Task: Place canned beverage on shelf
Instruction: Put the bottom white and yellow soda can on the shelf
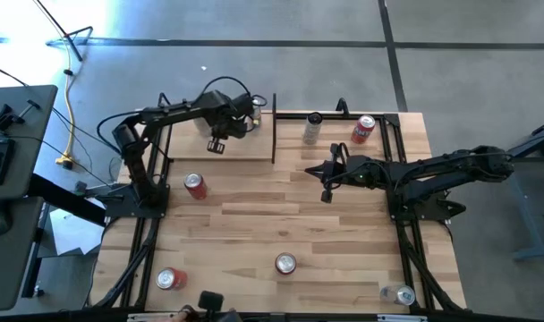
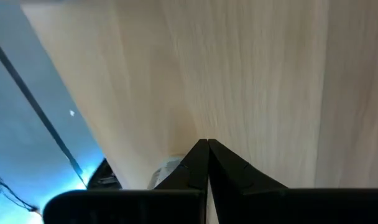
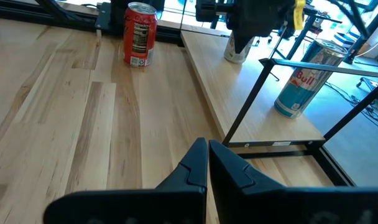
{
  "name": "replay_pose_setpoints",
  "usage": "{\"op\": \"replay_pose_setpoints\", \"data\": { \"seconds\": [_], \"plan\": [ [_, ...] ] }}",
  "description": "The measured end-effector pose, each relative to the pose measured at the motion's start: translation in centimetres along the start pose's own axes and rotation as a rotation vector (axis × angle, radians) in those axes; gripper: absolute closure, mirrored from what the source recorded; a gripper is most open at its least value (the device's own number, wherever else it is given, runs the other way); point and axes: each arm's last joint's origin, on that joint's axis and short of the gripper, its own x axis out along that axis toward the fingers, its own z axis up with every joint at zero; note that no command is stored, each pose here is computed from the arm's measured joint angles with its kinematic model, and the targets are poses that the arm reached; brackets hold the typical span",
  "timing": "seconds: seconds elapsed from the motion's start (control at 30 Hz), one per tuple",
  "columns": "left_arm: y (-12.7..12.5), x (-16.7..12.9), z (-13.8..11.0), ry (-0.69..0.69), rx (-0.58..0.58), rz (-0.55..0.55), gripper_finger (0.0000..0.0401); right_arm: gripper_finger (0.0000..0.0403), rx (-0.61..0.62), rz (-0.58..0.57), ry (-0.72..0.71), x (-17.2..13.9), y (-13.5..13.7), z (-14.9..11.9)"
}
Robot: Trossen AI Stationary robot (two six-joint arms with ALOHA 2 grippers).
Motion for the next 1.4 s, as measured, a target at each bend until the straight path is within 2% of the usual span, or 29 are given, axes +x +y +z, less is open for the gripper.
{"op": "replay_pose_setpoints", "data": {
  "seconds": [0.53,1.4],
  "plan": [
    [1.9,0.9,-2.6,0.029,-0.113,-0.025,0.0401,0.0403,0.000,0.000,0.002,0.0,0.0,0.0],
    [1.1,0.6,-1.9,0.016,-0.080,-0.057,0.0401,0.0403,-0.001,0.001,0.004,0.0,0.0,0.0]
  ]
}}
